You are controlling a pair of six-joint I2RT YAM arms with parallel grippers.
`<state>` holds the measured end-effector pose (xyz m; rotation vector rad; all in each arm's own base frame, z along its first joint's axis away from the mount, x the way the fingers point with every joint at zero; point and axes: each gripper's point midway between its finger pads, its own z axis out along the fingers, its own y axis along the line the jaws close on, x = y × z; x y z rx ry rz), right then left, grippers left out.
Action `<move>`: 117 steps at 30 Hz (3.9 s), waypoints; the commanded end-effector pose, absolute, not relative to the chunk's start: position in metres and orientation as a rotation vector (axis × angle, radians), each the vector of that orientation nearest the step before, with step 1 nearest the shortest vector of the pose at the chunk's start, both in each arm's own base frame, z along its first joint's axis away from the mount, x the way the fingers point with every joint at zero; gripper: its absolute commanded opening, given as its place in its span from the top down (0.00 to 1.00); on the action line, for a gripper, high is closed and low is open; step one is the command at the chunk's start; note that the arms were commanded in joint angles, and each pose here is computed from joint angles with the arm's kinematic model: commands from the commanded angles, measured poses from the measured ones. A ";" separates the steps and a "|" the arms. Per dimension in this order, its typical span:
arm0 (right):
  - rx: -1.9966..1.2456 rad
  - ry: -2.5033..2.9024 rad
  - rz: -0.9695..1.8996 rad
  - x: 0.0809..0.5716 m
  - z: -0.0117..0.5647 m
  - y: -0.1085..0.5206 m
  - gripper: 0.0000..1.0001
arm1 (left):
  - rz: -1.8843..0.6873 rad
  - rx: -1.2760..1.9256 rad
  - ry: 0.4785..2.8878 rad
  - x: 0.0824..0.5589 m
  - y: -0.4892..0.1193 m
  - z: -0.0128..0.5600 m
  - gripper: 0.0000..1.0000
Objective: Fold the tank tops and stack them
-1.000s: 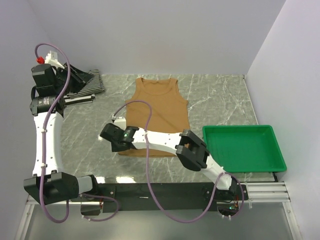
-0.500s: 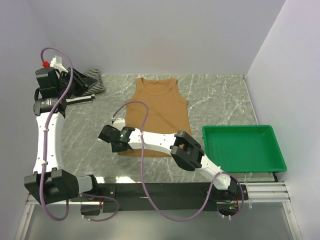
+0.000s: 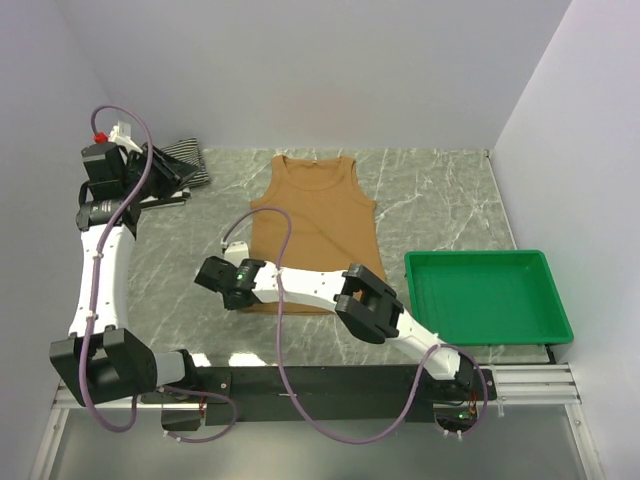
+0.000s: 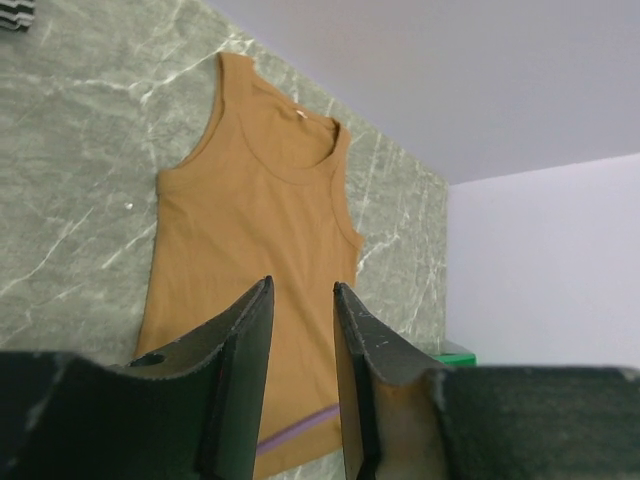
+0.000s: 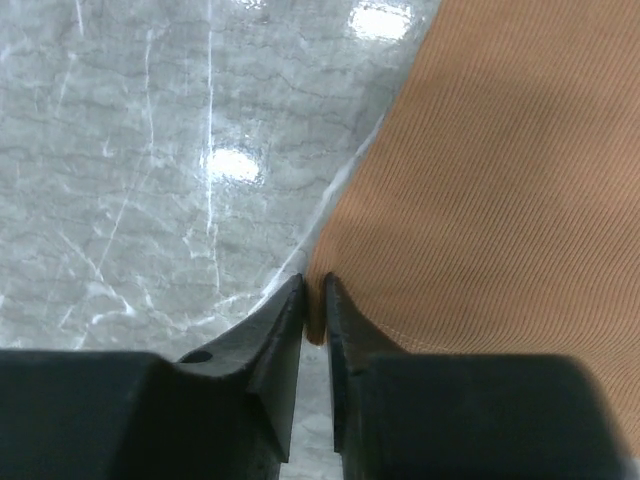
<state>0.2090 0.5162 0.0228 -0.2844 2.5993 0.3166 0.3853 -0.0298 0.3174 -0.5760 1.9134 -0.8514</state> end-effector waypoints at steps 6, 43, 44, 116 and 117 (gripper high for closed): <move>-0.422 2.555 0.591 0.166 0.060 0.526 1.00 | -0.772 -0.728 1.911 0.407 -0.009 0.264 0.62; -0.397 2.603 0.865 0.116 0.084 0.494 1.00 | -0.644 -0.874 2.418 0.428 -0.051 0.028 0.64; -0.393 2.603 0.861 0.117 0.085 0.493 1.00 | -0.642 -0.873 2.418 0.428 -0.051 0.028 0.67; -0.021 2.663 0.911 0.120 0.039 0.403 1.00 | -0.534 -0.563 2.428 0.471 -0.187 0.077 0.96; -0.014 2.668 0.907 0.120 0.038 0.402 1.00 | -0.531 -0.562 2.428 0.471 -0.186 0.077 0.94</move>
